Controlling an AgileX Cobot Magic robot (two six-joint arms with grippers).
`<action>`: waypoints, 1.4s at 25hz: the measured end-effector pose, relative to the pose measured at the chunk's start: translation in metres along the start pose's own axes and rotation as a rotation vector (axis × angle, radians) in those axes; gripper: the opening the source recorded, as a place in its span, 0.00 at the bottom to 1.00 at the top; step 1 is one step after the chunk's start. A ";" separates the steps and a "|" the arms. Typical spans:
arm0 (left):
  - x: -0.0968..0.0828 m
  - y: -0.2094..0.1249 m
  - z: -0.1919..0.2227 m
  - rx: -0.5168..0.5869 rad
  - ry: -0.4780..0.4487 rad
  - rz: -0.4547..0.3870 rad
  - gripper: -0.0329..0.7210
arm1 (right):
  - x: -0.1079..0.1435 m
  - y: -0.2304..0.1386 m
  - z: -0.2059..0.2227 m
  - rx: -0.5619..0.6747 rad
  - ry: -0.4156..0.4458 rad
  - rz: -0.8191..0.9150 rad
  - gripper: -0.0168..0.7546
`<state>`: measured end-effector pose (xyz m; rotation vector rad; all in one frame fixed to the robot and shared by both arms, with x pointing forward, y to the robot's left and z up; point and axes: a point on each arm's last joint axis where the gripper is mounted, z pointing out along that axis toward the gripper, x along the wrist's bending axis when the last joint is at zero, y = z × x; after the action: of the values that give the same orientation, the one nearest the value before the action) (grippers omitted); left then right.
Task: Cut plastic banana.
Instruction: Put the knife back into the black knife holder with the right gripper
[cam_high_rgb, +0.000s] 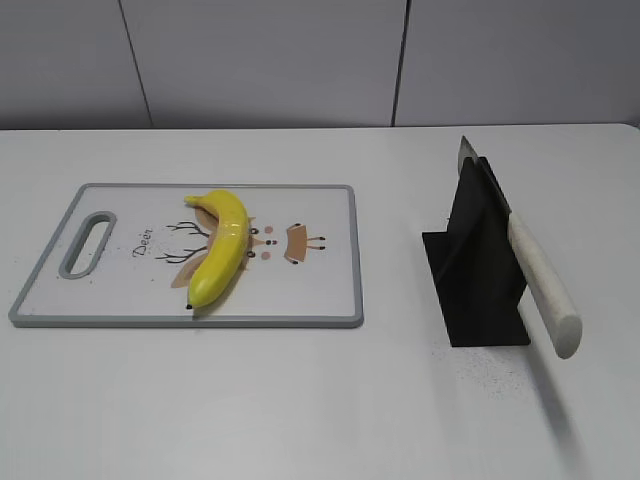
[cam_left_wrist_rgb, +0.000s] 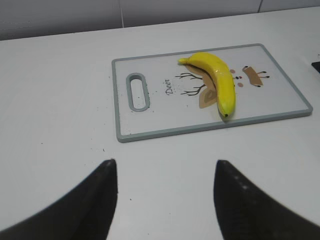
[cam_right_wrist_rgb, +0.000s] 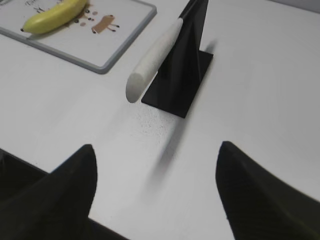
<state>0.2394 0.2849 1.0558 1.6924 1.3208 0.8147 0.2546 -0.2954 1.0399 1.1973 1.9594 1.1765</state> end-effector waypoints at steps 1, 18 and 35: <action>0.000 0.000 -0.001 -0.005 0.001 0.001 0.82 | 0.000 -0.001 -0.003 -0.022 0.002 -0.002 0.77; -0.001 -0.001 -0.003 -0.021 0.000 0.003 0.82 | 0.001 -0.004 -0.008 -0.056 -0.005 0.012 0.77; -0.001 -0.001 -0.003 -0.021 0.000 0.003 0.82 | -0.002 -0.004 -0.009 -0.053 -0.380 0.199 0.77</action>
<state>0.2360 0.2849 1.0558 1.6778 1.3057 0.8278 0.2465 -0.3017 1.0404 1.4906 1.5471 0.9979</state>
